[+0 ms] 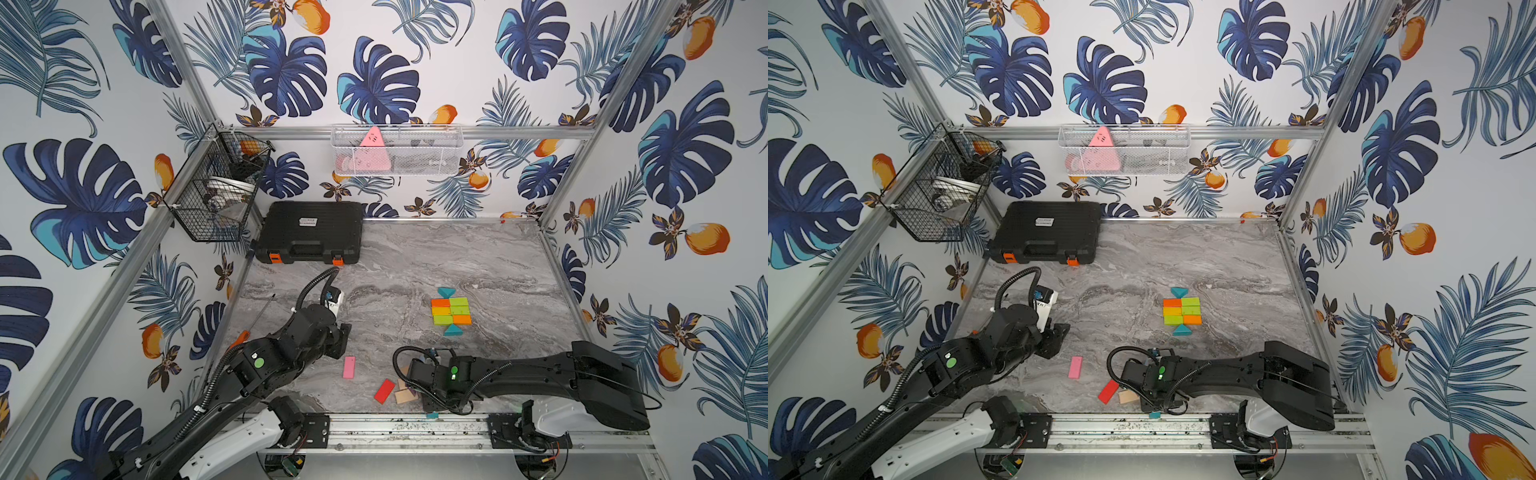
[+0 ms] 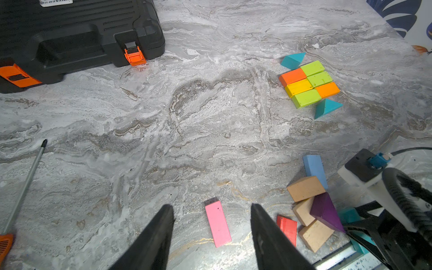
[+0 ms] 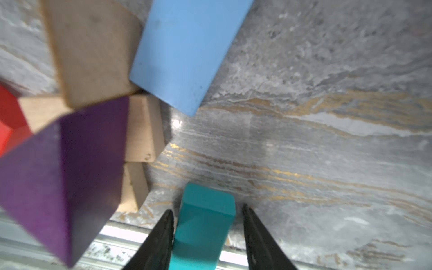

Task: Assemble a piece of candy with building blocks
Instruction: Pick up the building block from the center of the board.

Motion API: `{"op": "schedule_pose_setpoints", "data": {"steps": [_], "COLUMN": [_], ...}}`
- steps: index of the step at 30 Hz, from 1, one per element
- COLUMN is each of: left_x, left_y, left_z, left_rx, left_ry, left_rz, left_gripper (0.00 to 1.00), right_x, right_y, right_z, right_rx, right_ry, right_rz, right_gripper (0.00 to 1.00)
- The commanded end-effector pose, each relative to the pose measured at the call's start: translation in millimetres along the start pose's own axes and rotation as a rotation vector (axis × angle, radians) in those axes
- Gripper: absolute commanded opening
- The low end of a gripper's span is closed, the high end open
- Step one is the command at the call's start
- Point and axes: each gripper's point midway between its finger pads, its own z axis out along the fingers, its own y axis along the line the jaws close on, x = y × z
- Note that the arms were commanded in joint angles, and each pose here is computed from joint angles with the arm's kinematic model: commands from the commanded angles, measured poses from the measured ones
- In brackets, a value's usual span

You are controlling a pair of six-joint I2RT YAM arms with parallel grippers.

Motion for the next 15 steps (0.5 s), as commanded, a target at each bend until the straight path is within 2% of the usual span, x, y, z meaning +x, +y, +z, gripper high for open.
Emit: {"op": "schedule_pose_setpoints", "data": {"steps": [1,11,15], "left_x": [-5.2,-3.9,-4.6], "left_y": [-2.3,-2.6,-2.1], "left_z": [-0.2,1.2,0.1], "left_rx": [0.013,0.012,0.011], "left_ry": [-0.024,-0.015,-0.021], "left_rz": [-0.002,0.0,-0.003], "left_gripper": [0.58,0.58,0.58], "right_x": [6.9,2.7,-4.3], "right_y": [-1.3,-4.1,-8.4], "right_z": [11.3,15.2,3.3], "right_rx": [0.017,0.008,0.013], "right_ry": [0.025,-0.02,-0.062], "right_rz": [-0.008,0.044,0.05], "right_gripper": [0.46,0.35,0.32]}}
